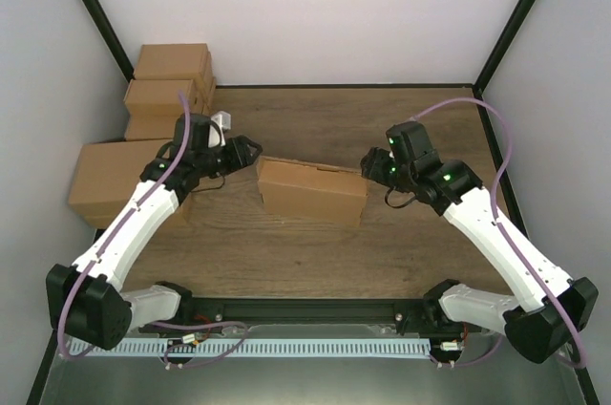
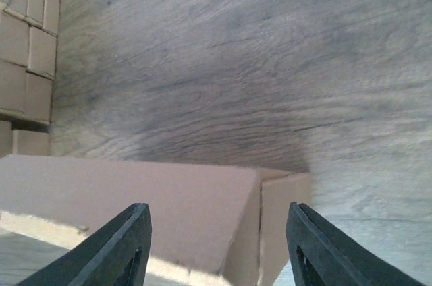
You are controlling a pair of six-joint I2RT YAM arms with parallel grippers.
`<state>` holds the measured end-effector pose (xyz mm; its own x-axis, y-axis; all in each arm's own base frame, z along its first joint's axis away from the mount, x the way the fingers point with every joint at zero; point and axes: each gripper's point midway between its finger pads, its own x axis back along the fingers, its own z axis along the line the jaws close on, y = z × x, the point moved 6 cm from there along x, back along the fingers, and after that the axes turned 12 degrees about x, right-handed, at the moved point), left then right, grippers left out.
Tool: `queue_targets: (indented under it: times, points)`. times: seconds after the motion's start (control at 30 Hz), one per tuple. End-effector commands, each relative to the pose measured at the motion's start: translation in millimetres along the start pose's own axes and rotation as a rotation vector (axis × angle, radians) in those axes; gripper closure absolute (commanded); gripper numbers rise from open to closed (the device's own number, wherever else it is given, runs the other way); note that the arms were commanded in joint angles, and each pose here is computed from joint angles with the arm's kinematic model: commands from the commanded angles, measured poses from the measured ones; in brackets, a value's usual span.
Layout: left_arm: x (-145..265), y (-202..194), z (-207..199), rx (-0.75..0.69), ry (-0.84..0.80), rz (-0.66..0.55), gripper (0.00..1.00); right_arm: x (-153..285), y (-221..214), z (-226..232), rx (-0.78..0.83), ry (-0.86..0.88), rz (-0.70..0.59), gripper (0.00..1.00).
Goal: Fold the paper box
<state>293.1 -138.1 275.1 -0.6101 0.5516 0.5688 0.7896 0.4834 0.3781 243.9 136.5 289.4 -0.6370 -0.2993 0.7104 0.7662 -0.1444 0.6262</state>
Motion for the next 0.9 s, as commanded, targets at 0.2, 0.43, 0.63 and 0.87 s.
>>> queue_targets:
  times: [0.2, 0.43, 0.63, 0.87]
  points:
    - [-16, -17, 4, 0.077, -0.100, 0.109, 0.56, -4, -13, -1, -0.079, 0.050, 0.025, 0.60]
    - [-25, -30, 21, 0.073, -0.066, 0.163, 0.76, -14, -34, -10, -0.079, 0.039, 0.075, 0.78]
    - [-31, -42, 39, 0.066, -0.021, 0.189, 0.82, -29, -54, -24, -0.060, -0.009, 0.116, 0.82]
    - [-36, -49, 59, 0.020, 0.073, 0.196, 0.85, -48, -82, -42, -0.038, -0.072, 0.171, 0.78]
